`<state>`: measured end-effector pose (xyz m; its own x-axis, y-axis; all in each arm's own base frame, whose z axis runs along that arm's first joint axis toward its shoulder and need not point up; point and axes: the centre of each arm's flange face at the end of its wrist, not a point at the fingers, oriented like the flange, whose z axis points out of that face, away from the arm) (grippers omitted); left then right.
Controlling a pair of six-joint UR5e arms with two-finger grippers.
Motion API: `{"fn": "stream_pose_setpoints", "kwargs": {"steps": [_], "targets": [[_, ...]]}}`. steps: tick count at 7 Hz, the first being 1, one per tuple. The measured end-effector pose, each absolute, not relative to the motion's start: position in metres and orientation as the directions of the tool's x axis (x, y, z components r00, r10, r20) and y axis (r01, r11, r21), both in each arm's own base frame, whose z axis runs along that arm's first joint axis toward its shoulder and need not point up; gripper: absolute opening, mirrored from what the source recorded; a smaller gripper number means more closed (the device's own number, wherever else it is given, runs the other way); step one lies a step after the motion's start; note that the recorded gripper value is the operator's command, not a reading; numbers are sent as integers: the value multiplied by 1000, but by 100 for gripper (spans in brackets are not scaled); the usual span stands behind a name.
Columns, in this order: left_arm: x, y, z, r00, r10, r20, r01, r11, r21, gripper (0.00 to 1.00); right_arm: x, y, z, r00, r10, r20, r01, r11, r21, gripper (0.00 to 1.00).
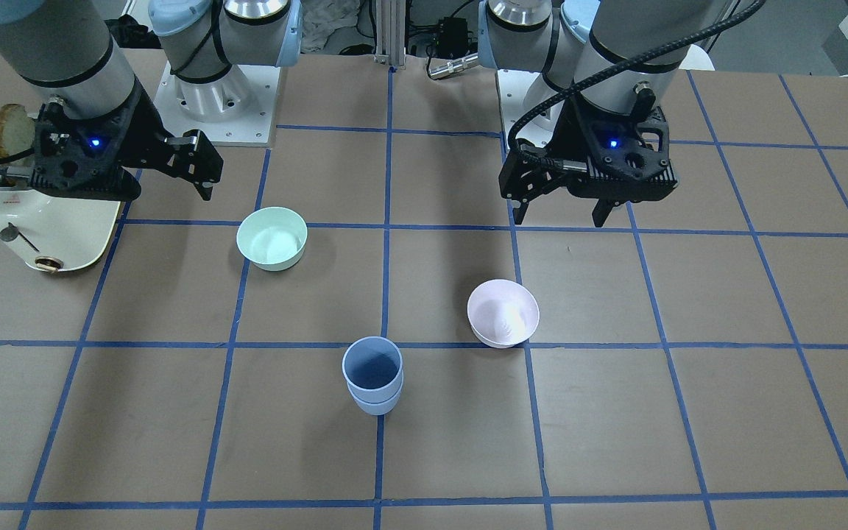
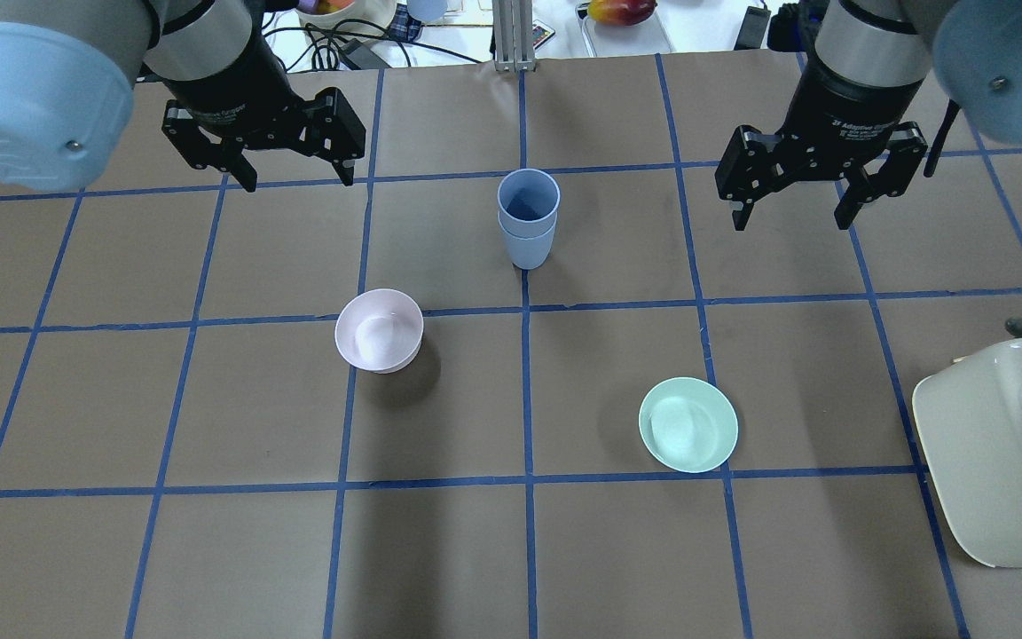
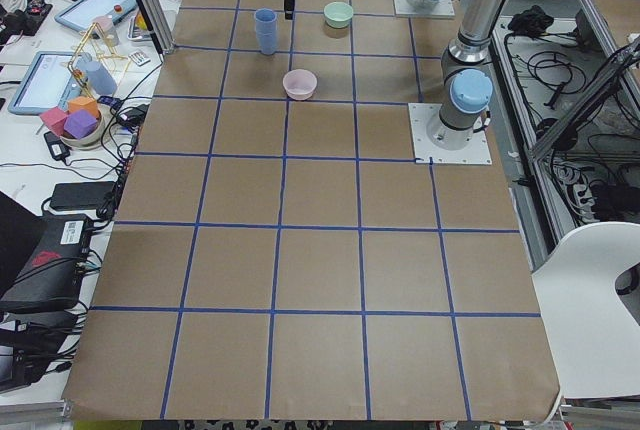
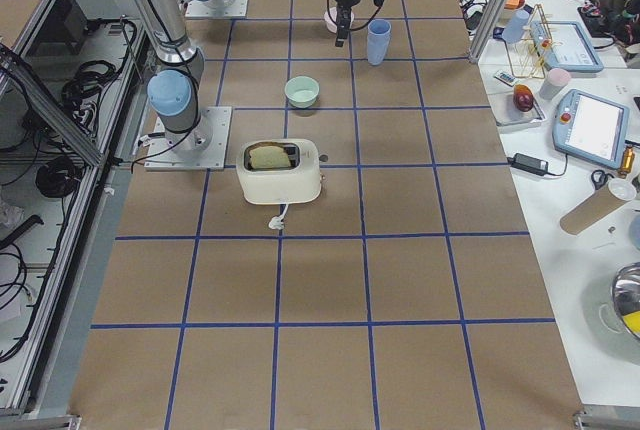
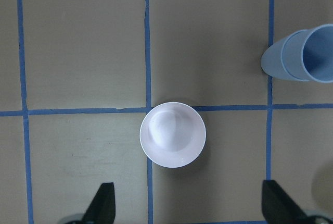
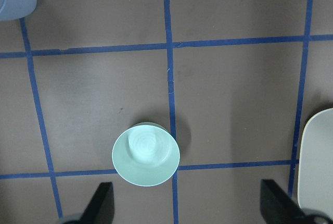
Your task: Stack blue cups with both arms
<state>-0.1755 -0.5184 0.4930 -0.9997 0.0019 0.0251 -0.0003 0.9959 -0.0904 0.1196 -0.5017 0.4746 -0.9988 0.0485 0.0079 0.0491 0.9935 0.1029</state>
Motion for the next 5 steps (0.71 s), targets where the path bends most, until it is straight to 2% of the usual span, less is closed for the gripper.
{"fn": "stream_pose_setpoints", "kwargs": {"steps": [5], "targets": [[-178, -529, 487, -1000, 3, 19, 1, 997, -82, 100, 111, -503, 486, -997, 80, 1, 79, 992, 96, 100]]}}
